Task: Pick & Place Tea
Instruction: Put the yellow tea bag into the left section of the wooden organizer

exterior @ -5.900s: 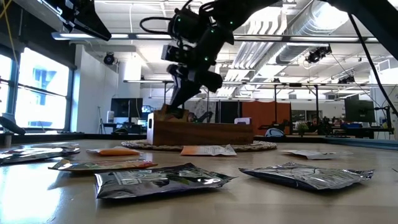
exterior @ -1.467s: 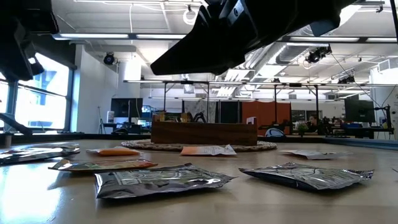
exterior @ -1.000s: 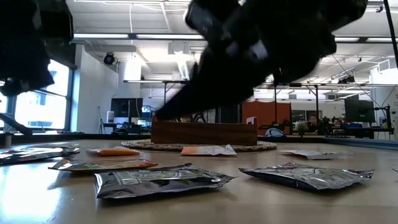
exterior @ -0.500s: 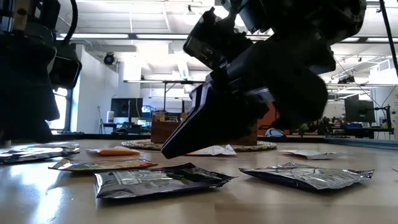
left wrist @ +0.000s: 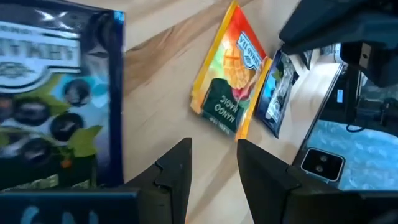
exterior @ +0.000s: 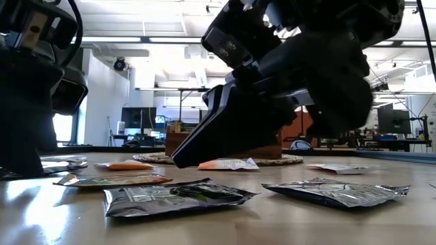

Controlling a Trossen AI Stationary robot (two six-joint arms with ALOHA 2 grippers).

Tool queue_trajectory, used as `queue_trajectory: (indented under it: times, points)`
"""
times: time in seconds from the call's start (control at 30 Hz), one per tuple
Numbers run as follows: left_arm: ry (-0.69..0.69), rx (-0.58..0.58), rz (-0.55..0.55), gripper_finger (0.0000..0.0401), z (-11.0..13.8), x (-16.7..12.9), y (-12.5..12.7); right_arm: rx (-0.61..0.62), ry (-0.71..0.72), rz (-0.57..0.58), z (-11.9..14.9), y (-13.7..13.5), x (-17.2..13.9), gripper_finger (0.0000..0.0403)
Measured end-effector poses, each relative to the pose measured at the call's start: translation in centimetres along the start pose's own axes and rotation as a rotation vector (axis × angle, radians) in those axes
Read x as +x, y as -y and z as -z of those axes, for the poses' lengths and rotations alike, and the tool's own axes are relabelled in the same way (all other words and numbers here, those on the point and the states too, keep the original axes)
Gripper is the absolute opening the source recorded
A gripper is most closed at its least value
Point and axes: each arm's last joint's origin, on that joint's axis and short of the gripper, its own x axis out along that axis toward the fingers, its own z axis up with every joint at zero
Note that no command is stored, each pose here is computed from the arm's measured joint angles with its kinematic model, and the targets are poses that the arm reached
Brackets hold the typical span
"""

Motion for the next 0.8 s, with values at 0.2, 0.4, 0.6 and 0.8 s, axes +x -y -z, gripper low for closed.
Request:
queue_trajectory:
  times: [0.2, 0.4, 0.6, 0.8]
  points:
    - [0.012, -0.016, -0.022, 0.0127, 0.3, 1.2, 0.0, 0.005, -0.002, 0.012, 0.2, 0.6, 0.2, 0.0033]
    - [-0.02, -0.048, -0.043, 0.0127, 0.0, 2.0, 0.1, 0.01, -0.016, 0.006, 1.4, 0.7, 1.2, 0.0032]
    - [-0.056, -0.06, -0.071, 0.0127, -0.7, 2.3, 0.0, 0.015, -0.008, 0.003, 1.2, 0.7, 1.1, 0.002]
    - [-0.054, -0.057, -0.087, 0.0127, -2.0, 2.5, 0.0, 0.018, -0.003, 0.003, 1.1, 0.7, 1.1, 0.0003]
